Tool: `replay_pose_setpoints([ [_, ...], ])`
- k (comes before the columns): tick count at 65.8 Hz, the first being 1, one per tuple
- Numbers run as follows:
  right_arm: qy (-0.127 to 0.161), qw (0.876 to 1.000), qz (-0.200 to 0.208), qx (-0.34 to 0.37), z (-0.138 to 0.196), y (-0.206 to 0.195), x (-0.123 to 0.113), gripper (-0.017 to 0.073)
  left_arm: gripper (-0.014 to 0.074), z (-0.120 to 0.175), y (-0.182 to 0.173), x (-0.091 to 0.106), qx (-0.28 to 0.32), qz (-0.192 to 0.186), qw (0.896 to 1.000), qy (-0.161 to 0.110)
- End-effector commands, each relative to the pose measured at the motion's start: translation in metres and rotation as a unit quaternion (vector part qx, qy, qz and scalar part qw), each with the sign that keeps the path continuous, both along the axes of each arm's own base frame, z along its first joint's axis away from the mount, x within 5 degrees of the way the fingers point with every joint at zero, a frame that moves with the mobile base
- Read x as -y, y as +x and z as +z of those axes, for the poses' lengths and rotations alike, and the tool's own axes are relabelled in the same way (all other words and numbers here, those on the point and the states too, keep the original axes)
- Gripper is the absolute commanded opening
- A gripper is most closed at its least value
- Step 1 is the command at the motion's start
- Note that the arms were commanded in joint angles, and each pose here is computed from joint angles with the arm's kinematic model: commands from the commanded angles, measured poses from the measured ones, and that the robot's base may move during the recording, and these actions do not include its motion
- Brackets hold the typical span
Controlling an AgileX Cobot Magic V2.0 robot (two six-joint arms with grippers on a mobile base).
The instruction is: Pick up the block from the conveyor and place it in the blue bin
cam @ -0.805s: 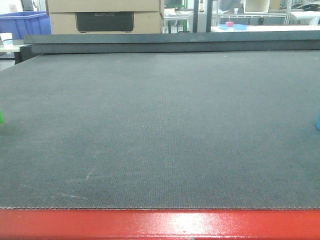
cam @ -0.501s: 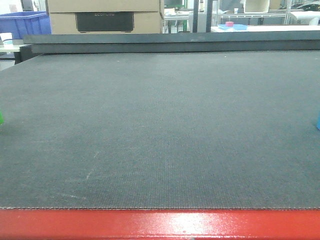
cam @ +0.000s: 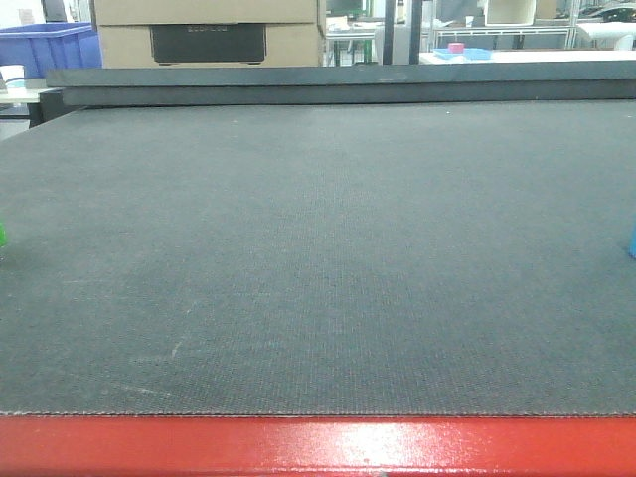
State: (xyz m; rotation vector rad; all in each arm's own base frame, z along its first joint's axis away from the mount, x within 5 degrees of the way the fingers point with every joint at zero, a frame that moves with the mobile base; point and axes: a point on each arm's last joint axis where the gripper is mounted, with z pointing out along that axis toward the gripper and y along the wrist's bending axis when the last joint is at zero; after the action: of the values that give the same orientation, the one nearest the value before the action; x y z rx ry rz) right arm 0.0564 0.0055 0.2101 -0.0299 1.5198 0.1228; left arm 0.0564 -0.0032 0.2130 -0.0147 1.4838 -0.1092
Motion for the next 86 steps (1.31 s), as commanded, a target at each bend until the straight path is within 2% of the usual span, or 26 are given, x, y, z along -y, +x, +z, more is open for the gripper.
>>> replay_pose_setpoints([
  [1,0.002,0.999,-0.004,0.038,0.007,-0.001,0.001,-0.0162,-0.0111,0.004,-0.001,0.000,0.019,0.003,1.000,-0.004],
  [5,0.002,0.999,-0.004,0.039,0.007,-0.001,0.001,-0.0162,-0.0111,0.003,-0.001,0.000,0.016,0.003,1.000,-0.008],
  [13,0.003,0.998,-0.003,0.059,0.045,-0.010,0.001,-0.0162,-0.0111,0.033,-0.008,-0.001,0.022,0.001,1.000,-0.007],
  [21,0.000,0.999,0.000,0.035,0.082,-0.026,0.002,-0.0162,-0.0111,0.069,-0.018,-0.002,0.017,0.012,0.999,0.031],
  [24,-0.002,1.000,0.001,0.012,0.095,-0.028,0.002,-0.0162,-0.0111,0.085,-0.019,-0.003,0.003,0.015,0.999,0.036],
  [32,-0.009,0.999,0.003,-0.052,0.119,-0.024,0.001,-0.0162,-0.0111,0.111,-0.011,-0.003,-0.113,0.015,0.993,0.037],
  [36,-0.013,0.995,0.004,-0.097,0.129,-0.015,0.000,-0.0162,-0.0111,0.119,0.001,-0.003,-0.185,0.016,0.982,0.041],
  [40,-0.018,0.988,0.005,-0.151,0.135,-0.004,-0.001,-0.0162,-0.0111,0.128,0.011,-0.003,-0.231,0.016,0.972,0.043],
  [50,-0.033,0.950,0.008,-0.311,0.136,0.039,-0.005,-0.0162,-0.0111,0.141,0.054,-0.002,-0.379,0.017,0.924,0.051],
  [55,-0.039,0.924,0.009,-0.380,0.131,0.060,-0.007,-0.0162,-0.0111,0.142,0.078,-0.001,-0.451,0.017,0.891,0.054],
  [58,-0.041,0.911,0.009,-0.411,0.129,0.074,-0.008,-0.0162,-0.0111,0.139,0.089,0.000,-0.479,0.017,0.876,0.056],
  [66,-0.047,0.880,0.010,-0.472,0.119,0.099,-0.010,-0.0162,-0.0111,0.126,0.121,0.002,-0.520,0.015,0.852,0.059],
  [77,-0.051,0.848,0.010,-0.527,0.098,0.128,-0.013,-0.0162,-0.0111,0.101,0.153,0.004,-0.560,0.011,0.826,0.059],
  [83,-0.043,0.823,0.003,-0.567,0.088,0.147,-0.015,-0.0161,-0.0111,0.092,0.165,0.007,-0.574,0.002,0.817,0.045],
  [86,-0.038,0.817,0.000,-0.575,0.087,0.156,-0.016,-0.0154,-0.0111,0.089,0.169,0.009,-0.577,-0.004,0.816,0.034],
])
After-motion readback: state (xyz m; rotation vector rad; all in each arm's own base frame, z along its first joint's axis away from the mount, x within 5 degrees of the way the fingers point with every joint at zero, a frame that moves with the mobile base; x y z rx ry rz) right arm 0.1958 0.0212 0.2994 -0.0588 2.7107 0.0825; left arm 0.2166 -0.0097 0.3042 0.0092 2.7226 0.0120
